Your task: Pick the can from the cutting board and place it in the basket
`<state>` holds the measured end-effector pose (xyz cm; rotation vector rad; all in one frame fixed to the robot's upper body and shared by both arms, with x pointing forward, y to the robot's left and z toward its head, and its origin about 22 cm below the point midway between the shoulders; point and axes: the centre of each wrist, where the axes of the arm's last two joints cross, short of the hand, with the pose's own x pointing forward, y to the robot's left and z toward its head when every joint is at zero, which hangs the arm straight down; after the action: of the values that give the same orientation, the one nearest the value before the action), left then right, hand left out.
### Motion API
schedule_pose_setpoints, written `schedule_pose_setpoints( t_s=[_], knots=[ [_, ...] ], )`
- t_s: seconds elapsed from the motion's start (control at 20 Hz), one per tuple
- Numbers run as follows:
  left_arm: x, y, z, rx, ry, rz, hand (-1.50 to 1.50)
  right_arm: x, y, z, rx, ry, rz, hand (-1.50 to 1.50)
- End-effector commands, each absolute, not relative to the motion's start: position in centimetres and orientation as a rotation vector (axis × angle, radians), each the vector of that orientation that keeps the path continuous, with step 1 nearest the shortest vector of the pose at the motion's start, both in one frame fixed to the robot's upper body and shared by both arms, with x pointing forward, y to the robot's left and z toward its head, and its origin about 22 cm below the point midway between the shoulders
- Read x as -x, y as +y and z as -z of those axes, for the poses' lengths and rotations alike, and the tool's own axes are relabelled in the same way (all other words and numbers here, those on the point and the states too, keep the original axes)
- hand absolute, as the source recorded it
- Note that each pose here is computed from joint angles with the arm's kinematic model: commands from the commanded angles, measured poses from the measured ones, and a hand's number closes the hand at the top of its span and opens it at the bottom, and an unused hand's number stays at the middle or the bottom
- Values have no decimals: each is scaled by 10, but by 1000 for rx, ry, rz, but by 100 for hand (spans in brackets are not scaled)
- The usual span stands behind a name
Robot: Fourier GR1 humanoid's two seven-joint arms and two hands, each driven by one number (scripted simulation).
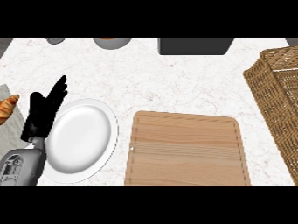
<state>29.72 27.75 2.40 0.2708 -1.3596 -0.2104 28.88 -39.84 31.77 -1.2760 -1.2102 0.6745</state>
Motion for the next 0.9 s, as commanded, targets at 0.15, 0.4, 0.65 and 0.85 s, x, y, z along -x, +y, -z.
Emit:
schedule_pose_setpoints(
  t_s=[0.15,0.4,0.65,0.85],
  knots=[
    [-289,282,-28,-280,-1366,209,0,-292,-440,-271,1232,-1177,-732,150],
    [-298,271,-36,-275,-1373,197,0,-298,-452,-250,1143,-1197,-672,150],
    [-293,261,-28,-271,-1359,219,0,-322,-456,-219,1014,-1161,-519,-150],
    [-281,274,-18,-272,-1359,212,0,-314,-466,-187,1006,-1245,-483,-150]
  ],
)
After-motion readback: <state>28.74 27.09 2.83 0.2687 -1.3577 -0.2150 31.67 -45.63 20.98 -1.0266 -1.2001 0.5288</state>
